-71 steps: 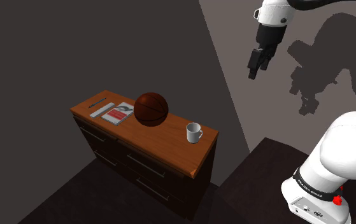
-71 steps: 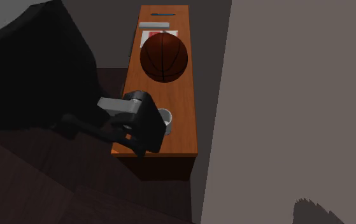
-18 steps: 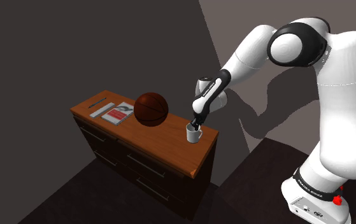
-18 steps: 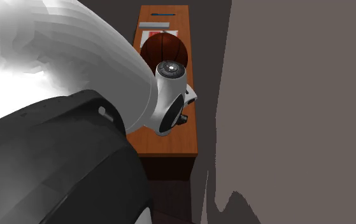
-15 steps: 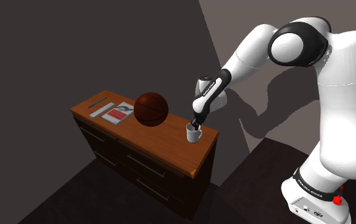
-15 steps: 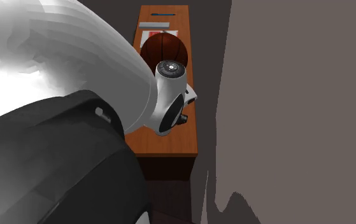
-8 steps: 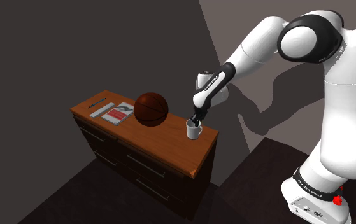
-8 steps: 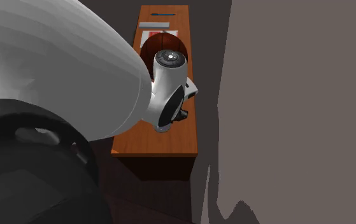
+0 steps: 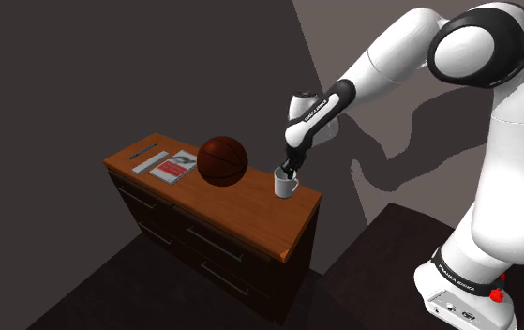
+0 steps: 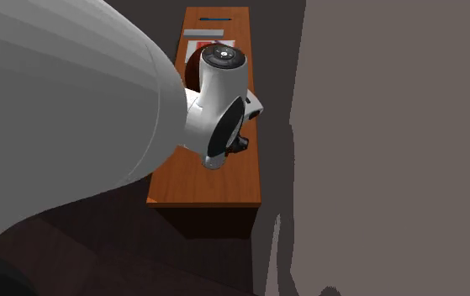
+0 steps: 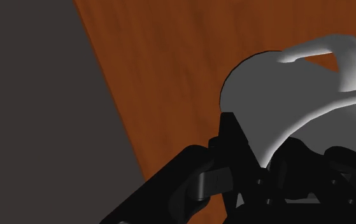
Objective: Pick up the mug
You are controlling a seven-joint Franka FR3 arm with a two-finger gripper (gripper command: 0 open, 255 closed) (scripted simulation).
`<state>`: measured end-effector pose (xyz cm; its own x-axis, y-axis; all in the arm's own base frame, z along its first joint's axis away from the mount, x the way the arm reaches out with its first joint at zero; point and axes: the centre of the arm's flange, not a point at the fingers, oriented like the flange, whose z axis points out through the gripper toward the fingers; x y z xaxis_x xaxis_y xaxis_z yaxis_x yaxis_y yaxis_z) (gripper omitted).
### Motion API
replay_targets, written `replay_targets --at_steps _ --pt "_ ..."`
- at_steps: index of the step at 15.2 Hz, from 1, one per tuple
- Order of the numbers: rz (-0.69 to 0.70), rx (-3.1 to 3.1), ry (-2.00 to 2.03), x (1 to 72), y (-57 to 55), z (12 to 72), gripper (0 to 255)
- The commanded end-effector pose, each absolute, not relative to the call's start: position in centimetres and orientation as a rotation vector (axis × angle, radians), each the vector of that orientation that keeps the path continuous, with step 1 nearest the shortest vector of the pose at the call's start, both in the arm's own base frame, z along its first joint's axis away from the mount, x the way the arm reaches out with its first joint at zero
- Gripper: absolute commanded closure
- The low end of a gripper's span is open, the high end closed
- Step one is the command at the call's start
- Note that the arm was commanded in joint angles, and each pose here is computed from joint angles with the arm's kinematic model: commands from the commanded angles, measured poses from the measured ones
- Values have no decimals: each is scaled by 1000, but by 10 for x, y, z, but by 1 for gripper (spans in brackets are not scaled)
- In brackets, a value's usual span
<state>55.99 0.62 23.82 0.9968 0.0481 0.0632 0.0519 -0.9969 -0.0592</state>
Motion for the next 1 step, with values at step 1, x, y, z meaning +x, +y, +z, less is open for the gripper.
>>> replay_targets --at_steps 1 --pt "-95 -3078 -77 560 6 242 255"
